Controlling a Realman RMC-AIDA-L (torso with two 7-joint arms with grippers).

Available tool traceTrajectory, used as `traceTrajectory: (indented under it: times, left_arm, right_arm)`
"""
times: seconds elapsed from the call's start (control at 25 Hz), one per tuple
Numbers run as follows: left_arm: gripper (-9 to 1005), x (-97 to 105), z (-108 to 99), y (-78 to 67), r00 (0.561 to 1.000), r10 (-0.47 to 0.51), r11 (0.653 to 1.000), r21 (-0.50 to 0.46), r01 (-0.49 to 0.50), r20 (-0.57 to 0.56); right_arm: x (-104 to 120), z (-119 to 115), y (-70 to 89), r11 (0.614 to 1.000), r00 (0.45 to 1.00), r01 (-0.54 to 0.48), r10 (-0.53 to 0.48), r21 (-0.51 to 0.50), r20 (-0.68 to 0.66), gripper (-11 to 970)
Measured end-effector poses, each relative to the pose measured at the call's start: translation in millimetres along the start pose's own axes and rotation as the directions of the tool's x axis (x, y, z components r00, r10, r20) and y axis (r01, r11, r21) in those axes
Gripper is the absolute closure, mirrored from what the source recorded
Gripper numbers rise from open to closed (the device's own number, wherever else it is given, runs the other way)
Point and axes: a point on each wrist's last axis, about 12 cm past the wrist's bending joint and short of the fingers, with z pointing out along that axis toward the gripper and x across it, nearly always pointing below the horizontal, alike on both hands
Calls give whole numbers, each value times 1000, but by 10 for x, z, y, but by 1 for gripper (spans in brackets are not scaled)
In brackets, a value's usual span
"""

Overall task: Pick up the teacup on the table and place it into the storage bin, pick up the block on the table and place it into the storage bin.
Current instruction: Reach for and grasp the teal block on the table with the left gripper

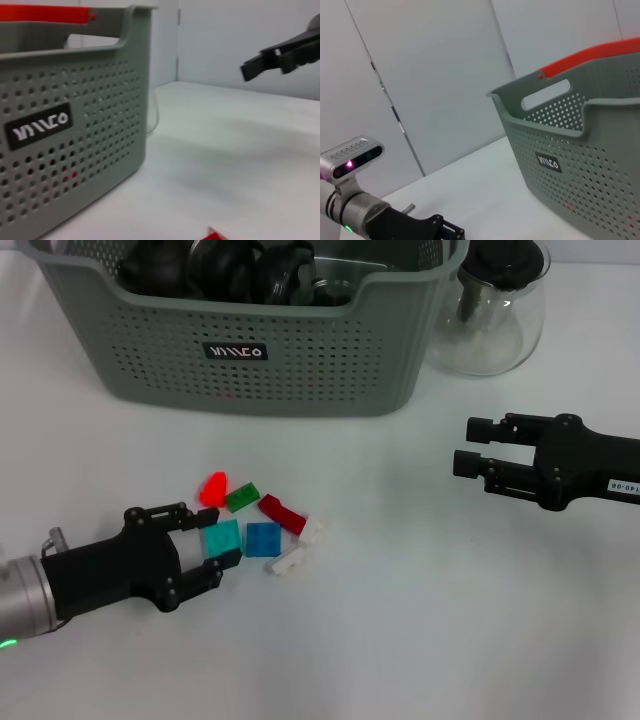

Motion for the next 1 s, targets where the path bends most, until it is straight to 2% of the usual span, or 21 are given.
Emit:
traceTrajectory:
  times: [0.12, 0.36, 1.0]
  left_arm:
    - [476, 21, 29, -20, 1000, 23, 1000, -10, -23, 6]
    - [350, 85, 61, -38, 999, 51, 998, -32, -52, -18]
    - [397, 152, 109, -25, 997, 60, 995, -76, -63, -50]
  right_arm:
    - [8, -6, 2, 1000, 1000, -2, 2, 2, 0, 375]
    - [14, -10, 4, 1000, 1000, -4, 4, 3, 0, 375]
    - [40, -15, 10, 1000, 1000, -15, 15, 4, 0, 375]
